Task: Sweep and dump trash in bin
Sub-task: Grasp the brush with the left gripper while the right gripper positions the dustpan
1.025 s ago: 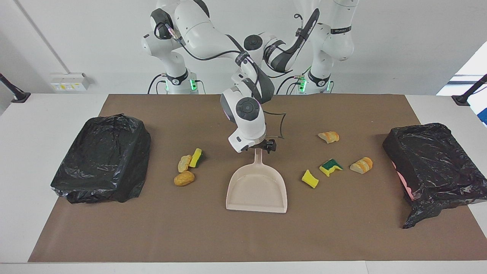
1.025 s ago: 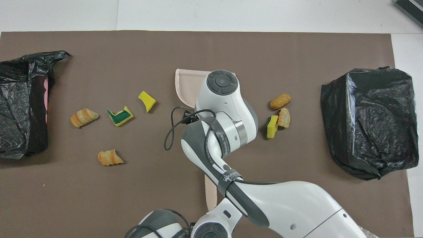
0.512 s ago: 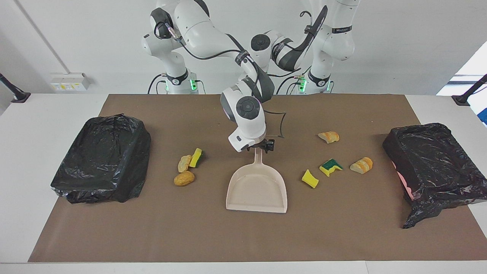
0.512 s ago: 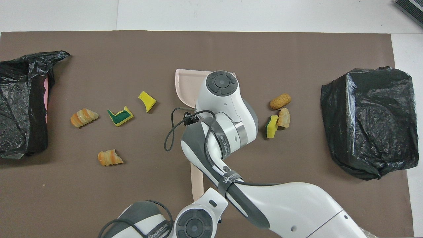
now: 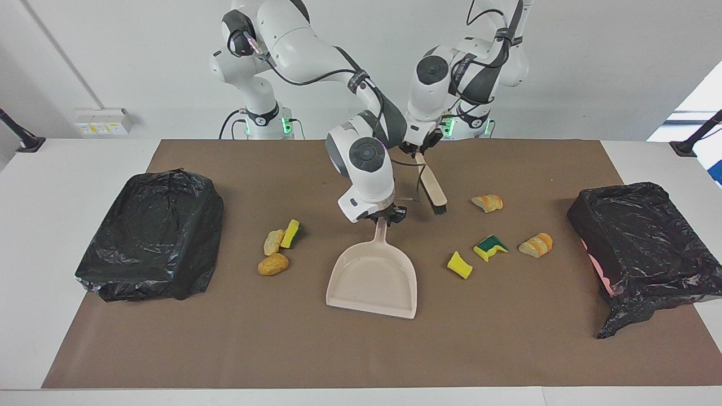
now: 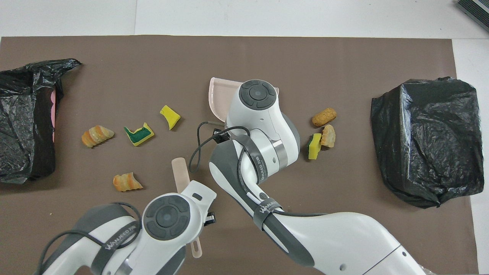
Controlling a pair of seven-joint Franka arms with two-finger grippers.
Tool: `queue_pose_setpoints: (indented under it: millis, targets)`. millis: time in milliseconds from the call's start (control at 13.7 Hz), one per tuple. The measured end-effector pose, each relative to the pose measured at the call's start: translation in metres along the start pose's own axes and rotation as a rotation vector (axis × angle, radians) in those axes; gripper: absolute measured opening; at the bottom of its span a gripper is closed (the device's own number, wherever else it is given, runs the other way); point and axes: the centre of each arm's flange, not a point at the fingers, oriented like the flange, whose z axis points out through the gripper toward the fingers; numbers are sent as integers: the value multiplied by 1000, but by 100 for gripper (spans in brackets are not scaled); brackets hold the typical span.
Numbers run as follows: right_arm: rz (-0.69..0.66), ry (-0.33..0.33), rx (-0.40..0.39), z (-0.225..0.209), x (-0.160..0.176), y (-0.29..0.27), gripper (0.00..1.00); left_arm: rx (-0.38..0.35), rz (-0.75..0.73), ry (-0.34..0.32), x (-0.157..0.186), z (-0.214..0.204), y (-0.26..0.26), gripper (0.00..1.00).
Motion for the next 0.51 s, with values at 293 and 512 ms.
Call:
queue_pose_setpoints:
  millis: [293,512]
  targets:
    - [-278,12,11,-39,7,18,33,16,-80,82,81,-24,-51,26]
    - [-522,-4,-36,-81,14,57,33,14,-73,73,148,-26,-96,26]
